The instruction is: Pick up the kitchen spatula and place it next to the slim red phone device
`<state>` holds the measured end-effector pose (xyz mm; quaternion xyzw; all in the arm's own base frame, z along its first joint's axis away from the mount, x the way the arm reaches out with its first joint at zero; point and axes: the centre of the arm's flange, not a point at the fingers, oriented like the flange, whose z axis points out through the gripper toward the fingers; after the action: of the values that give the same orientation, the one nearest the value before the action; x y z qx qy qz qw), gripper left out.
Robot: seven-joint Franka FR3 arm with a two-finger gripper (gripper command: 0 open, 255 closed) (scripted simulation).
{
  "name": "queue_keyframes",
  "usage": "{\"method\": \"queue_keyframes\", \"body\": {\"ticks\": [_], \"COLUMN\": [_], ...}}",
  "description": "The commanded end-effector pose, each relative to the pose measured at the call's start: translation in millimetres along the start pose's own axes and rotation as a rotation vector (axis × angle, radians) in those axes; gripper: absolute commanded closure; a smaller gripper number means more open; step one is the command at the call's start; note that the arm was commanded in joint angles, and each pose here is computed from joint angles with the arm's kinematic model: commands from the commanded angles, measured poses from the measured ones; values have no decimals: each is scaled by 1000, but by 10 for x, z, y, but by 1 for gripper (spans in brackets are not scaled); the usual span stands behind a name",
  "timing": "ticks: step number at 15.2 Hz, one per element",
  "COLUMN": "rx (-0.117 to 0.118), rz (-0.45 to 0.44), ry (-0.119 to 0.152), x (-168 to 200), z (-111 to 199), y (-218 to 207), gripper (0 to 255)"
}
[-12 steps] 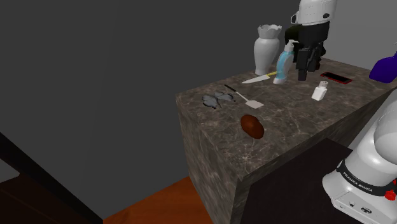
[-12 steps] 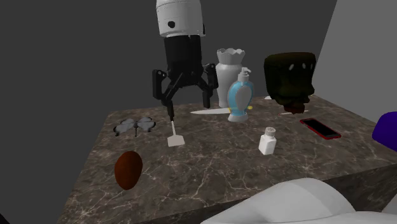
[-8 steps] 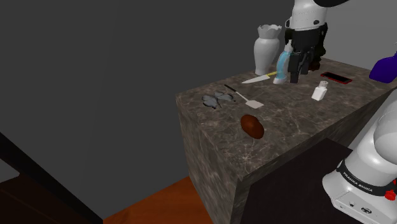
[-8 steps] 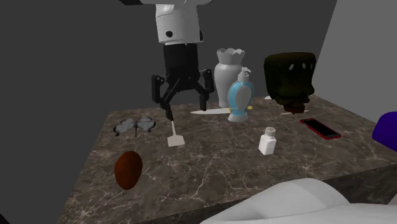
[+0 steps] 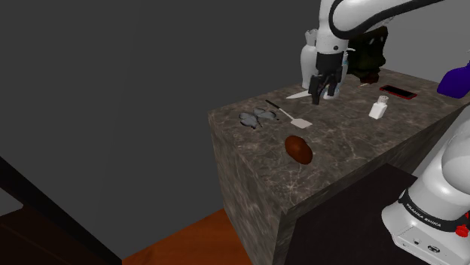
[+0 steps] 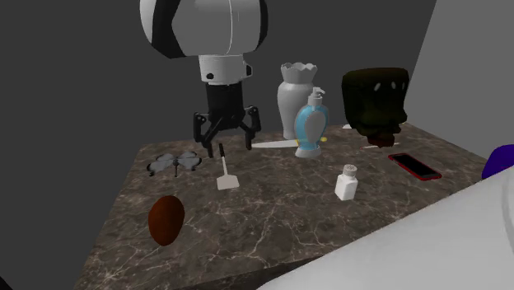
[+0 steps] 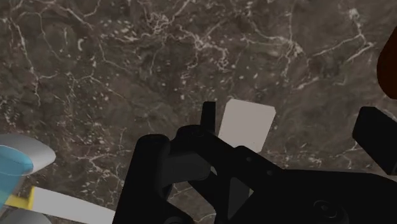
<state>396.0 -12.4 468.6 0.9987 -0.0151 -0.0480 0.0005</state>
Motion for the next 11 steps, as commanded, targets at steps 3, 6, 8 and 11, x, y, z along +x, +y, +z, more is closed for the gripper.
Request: {"method": "queue_keyframes", "body": {"ticks": [3,6,8,11], "rx": [2,3,3,4], "rz": [48,83,106,141], "ry": [45,76,97,128], "x": [408,723,935,1255], "z": [217,373,471,611], "y": [25,60,90,143], "gripper": [0,0,0,0]}}
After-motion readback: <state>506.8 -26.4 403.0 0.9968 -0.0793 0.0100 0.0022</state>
